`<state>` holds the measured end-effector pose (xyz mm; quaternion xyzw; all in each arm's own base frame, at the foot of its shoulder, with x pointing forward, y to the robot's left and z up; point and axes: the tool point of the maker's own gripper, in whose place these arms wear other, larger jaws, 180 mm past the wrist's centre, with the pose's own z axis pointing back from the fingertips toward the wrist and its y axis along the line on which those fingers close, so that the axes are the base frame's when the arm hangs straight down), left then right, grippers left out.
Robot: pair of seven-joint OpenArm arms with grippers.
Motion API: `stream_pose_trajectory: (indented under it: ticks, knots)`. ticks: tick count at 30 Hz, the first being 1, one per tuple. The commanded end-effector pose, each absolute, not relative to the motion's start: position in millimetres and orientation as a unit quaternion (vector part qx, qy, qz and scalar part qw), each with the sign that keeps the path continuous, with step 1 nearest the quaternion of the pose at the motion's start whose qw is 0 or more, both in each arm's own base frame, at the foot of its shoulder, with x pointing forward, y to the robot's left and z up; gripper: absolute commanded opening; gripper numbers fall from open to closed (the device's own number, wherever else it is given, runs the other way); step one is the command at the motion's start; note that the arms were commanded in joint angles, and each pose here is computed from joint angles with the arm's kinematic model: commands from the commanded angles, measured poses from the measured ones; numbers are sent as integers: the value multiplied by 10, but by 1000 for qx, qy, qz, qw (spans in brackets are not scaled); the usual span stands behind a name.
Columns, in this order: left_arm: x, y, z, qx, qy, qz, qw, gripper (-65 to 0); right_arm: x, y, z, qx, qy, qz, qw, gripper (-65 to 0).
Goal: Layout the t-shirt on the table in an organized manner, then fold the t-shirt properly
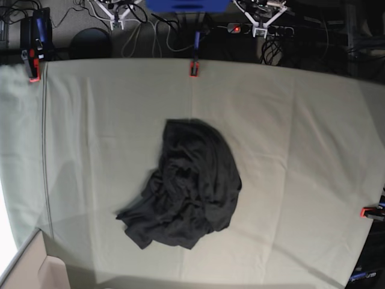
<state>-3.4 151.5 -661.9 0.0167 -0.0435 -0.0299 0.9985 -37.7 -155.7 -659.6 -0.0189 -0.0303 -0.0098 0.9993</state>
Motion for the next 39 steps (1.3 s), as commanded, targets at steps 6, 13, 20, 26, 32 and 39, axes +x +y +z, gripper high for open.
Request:
stream_pose_trajectory:
  ticks: [6,13,20,26,32,39]
  knots:
    - [-43,1539,-6616,21,-45,-29,998,-650,-470,-1630,-6578,-31,-36,-10,999,-650]
    - [38,1519,-6617,20,-51,-28,998,-650,-477,-1630,-6577,-31,-36,-10,999,-650]
    - [38,1519,-6617,20,-51,-28,998,-650,-447,-1640,-6579,-32,-38,-9,999,-650]
    - [28,1560,-6615,23,-51,-27,998,-650,-457,-1640,-6578,-32,-37,-9,999,-650]
    - [21,1621,-6611,28,-50,-27,998,-650,-469,-1660,-6575,-33,-38,-9,999,-650]
    - [41,1631,-6611,28,-52,-27,998,-650,-469,-1660,-6575,-33,-38,-9,999,-650]
